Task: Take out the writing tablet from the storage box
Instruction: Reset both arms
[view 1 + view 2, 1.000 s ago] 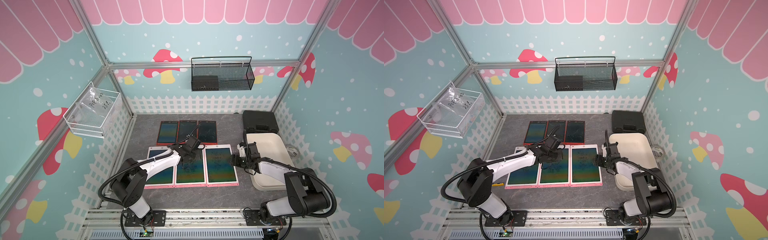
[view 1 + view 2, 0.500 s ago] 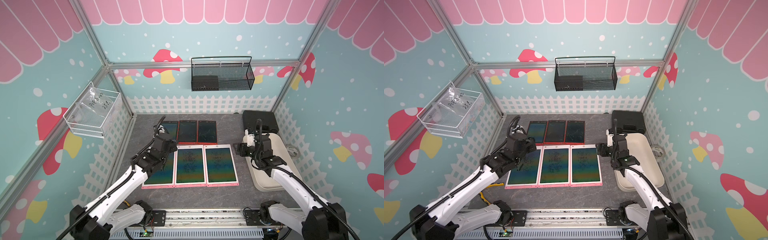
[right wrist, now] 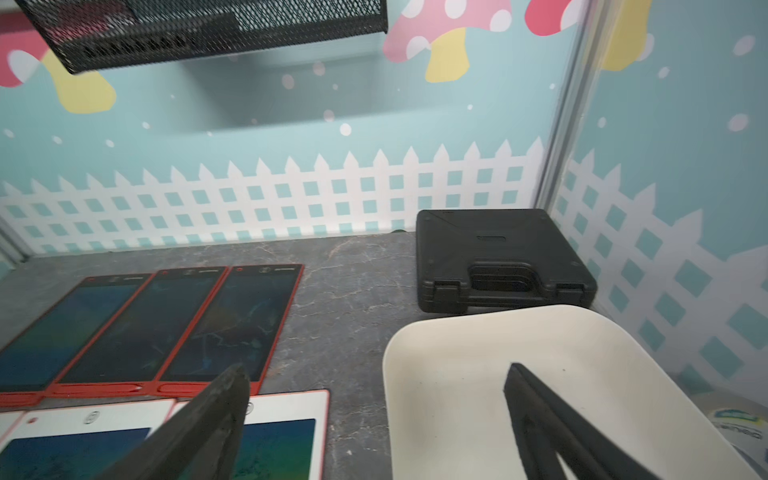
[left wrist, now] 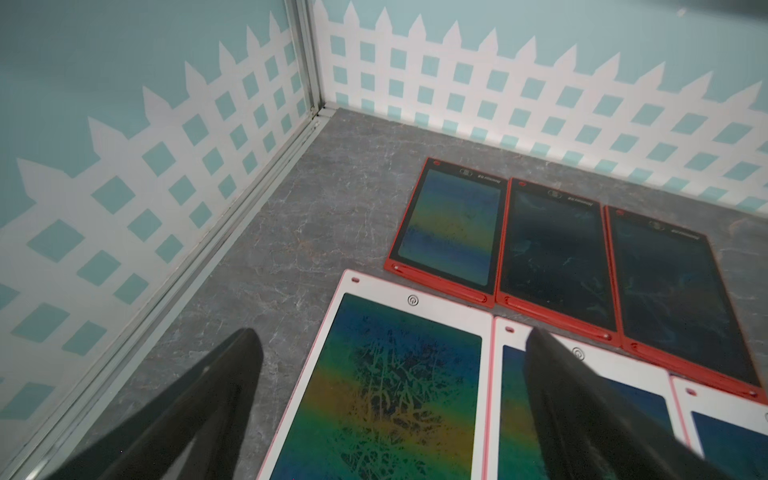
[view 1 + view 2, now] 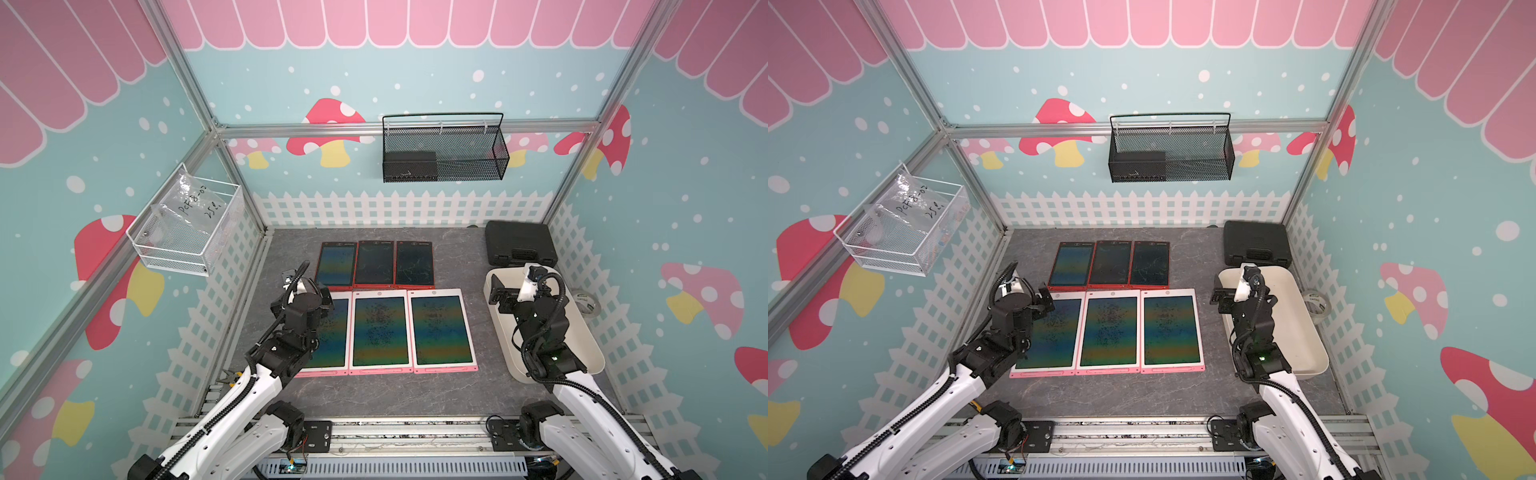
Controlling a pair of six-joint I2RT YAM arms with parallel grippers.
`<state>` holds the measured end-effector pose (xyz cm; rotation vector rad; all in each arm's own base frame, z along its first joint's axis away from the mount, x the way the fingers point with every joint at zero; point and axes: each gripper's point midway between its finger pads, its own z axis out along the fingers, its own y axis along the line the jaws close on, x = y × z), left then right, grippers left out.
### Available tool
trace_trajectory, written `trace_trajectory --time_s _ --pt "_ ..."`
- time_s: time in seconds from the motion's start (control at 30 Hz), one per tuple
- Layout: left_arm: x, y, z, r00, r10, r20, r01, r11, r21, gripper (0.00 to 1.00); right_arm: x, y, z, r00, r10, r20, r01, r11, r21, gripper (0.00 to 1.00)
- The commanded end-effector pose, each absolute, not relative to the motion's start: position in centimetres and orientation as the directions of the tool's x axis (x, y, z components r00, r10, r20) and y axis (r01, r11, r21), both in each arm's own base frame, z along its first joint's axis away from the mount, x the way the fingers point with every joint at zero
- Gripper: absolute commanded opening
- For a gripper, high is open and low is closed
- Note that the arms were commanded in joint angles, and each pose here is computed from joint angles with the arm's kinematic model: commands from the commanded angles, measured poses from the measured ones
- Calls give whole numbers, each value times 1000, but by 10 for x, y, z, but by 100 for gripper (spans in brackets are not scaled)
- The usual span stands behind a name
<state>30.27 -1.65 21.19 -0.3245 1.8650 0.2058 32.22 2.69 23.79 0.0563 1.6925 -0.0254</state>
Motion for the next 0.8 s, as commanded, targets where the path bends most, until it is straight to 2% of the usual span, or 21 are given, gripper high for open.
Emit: trace_trajectory --time_s 0.0,0.1,0.2,0.27,0.4,0.47,0.6,0.7,0.77 --pt "305 -11 230 -184 -16 -983 -321 946 44 99 322 5 251 -65 -87 -994 177 979 -97 98" --pt "304 -10 226 -160 50 -986 -303 948 97 99 322 6 233 -92 -129 -987 169 975 -144 98" --pt "308 -18 213 -139 113 -984 -248 958 145 99 316 1 221 -27 -174 -984 197 964 -176 98" --pt "310 -3 204 -114 85 -990 -295 948 116 99 309 -7 214 11 -168 -986 242 957 -160 98" --pt "323 3 178 -120 38 -992 -237 969 66 99 311 3 204 24 -186 -982 182 967 -179 98" --pt "336 2 169 -105 1 -994 -190 982 21 99 312 1 200 18 -194 -981 200 962 -186 98" --pt "353 -1 155 -114 57 -992 -172 982 77 99 308 -3 183 25 -181 -983 210 962 -172 99" --pt "356 0 158 -70 41 -997 -166 985 53 99 311 -4 174 4 -211 -977 220 954 -205 99" --pt "361 -9 154 -67 26 -997 -96 995 33 99 312 -3 173 16 -230 -973 216 951 -222 99"
